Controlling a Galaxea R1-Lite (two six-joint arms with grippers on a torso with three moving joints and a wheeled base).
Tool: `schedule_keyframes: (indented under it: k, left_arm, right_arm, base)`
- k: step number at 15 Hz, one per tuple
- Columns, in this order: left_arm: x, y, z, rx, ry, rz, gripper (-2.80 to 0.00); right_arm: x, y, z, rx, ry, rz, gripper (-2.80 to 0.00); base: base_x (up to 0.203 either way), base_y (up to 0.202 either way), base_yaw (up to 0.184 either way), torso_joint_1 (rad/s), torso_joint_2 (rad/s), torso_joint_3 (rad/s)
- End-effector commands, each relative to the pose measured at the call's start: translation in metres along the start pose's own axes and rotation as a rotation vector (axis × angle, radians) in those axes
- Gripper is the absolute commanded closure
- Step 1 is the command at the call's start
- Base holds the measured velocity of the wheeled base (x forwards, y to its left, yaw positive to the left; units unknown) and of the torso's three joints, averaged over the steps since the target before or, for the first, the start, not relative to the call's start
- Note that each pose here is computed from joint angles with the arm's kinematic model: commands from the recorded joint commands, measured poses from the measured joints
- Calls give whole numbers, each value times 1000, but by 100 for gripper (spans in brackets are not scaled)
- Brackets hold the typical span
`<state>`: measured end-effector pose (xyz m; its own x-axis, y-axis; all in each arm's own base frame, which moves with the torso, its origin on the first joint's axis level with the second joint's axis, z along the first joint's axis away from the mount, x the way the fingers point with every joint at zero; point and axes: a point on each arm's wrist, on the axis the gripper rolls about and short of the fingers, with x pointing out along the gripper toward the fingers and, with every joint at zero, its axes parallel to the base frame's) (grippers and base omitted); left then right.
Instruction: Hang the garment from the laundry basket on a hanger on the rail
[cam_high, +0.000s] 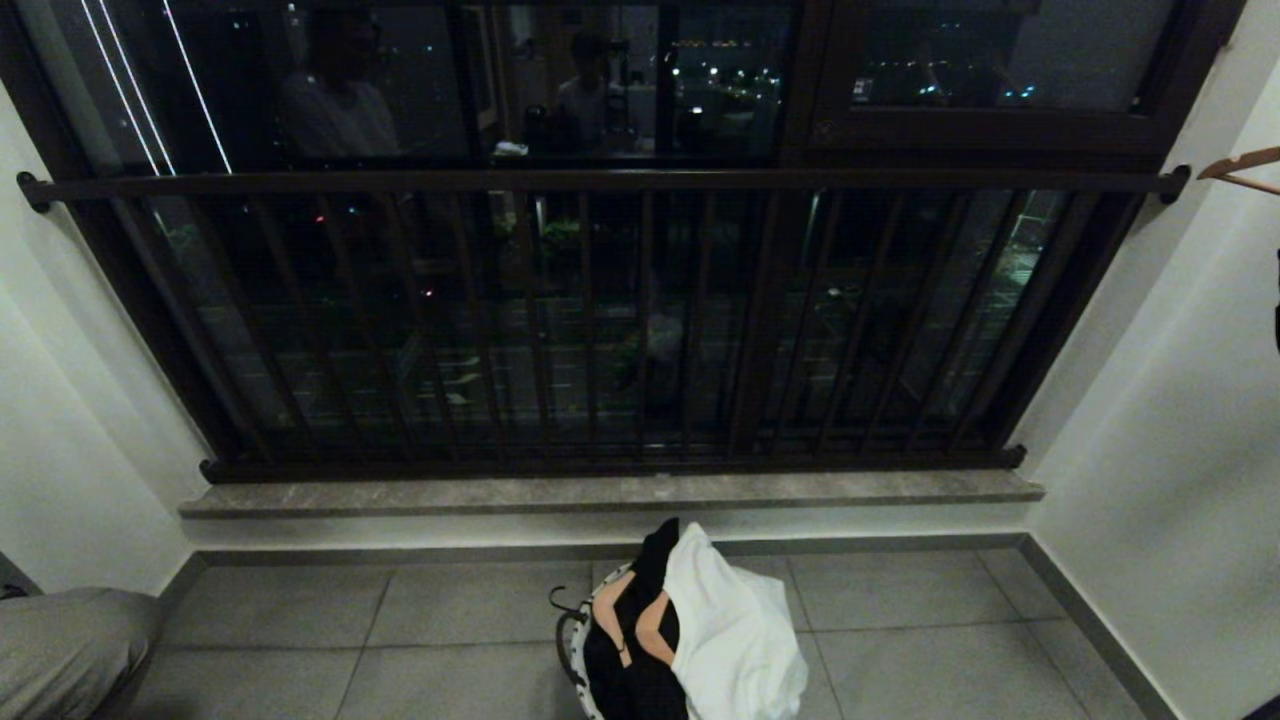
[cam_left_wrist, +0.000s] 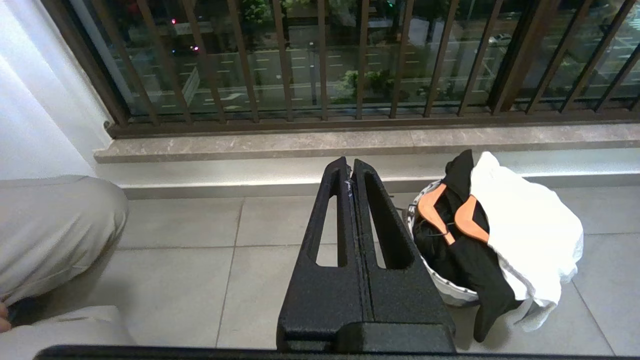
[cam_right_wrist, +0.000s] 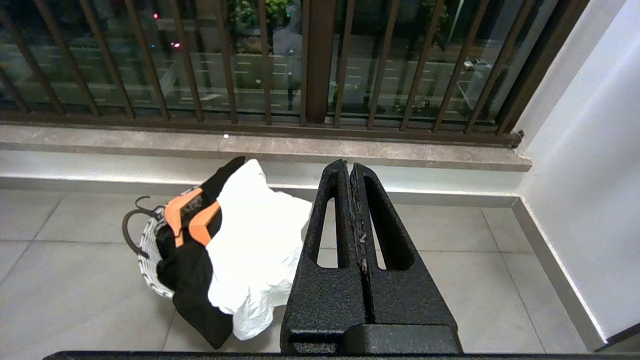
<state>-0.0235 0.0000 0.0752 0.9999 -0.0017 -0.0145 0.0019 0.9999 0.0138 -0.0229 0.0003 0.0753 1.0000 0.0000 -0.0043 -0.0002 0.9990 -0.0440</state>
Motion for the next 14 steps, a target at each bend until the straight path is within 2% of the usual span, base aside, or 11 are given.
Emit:
schedule_keyframes:
  k: [1,9,14]
  left_arm:
    - [0,0,0,0,1,0,0]
    - [0,0,0,0,0,0,0]
    - [0,0,0,-2,-1,0,0]
  right_arm:
    - [0,0,0,0,2,2,0]
    - [0,0,0,-3,2,0,0]
    - [0,0,0,-2,2,2,0]
  base:
    - [0,0,0,0,0,0]
    - [0,0,0,0,0,0]
    - [0,0,0,-137,327,186]
